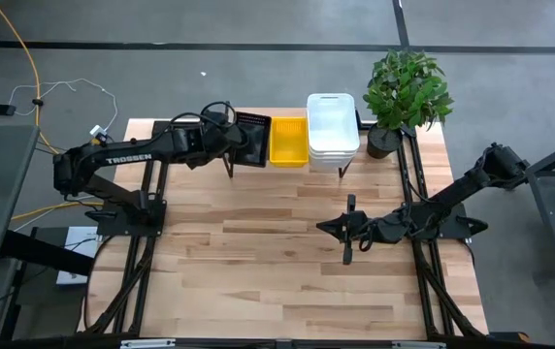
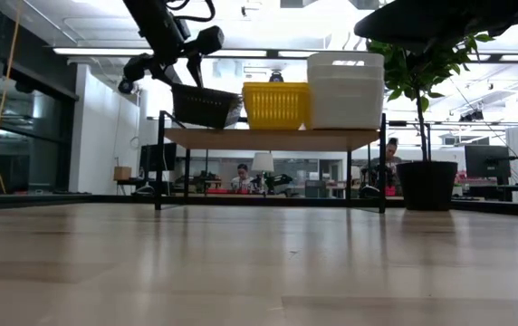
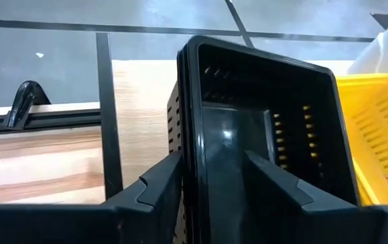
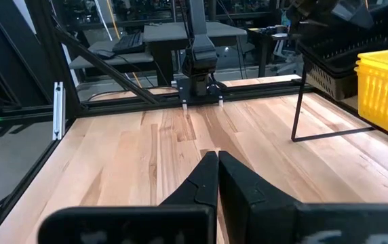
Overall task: Stack baskets on shelf by color
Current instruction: Put the stacked black bins on the shelf, then return to Home Position
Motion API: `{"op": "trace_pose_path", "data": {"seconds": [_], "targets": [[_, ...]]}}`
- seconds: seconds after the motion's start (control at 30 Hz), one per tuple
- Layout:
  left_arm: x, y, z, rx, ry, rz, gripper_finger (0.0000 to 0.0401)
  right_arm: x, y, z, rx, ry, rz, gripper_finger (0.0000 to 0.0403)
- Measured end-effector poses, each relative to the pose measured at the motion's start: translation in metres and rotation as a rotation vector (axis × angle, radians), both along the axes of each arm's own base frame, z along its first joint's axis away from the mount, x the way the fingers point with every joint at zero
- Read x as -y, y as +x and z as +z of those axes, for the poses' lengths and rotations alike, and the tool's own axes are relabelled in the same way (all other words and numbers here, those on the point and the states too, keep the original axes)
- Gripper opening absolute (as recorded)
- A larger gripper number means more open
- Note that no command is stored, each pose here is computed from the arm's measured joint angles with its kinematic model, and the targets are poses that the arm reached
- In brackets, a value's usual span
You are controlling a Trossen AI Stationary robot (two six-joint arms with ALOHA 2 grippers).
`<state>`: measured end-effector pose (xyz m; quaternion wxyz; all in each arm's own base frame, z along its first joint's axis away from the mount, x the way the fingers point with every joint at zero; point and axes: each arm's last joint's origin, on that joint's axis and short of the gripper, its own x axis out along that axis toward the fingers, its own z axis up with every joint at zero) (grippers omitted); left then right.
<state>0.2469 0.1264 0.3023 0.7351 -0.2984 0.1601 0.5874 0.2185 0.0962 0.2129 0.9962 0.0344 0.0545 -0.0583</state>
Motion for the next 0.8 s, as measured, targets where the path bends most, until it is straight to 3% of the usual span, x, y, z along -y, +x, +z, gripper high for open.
{"op": "trace_pose_path", "data": {"seconds": [0.57, 0.7, 0.8], "targets": [[-0.001, -0.003, 0.0, -0.064, 0.051, 0.028, 0.0143, 0.0, 0.0, 0.0, 0.0, 0.015, -0.002, 0.0], [0.0, -0.007, 0.009, -0.072, 0.089, -0.016, 0.0143, 0.0, 0.0, 0.0, 0.0, 0.017, -0.002, 0.0], [0.003, -0.01, 0.02, -0.076, 0.112, -0.124, 0.0143, 0.0, 0.0, 0.0, -0.001, 0.012, -0.004, 0.0]]}}
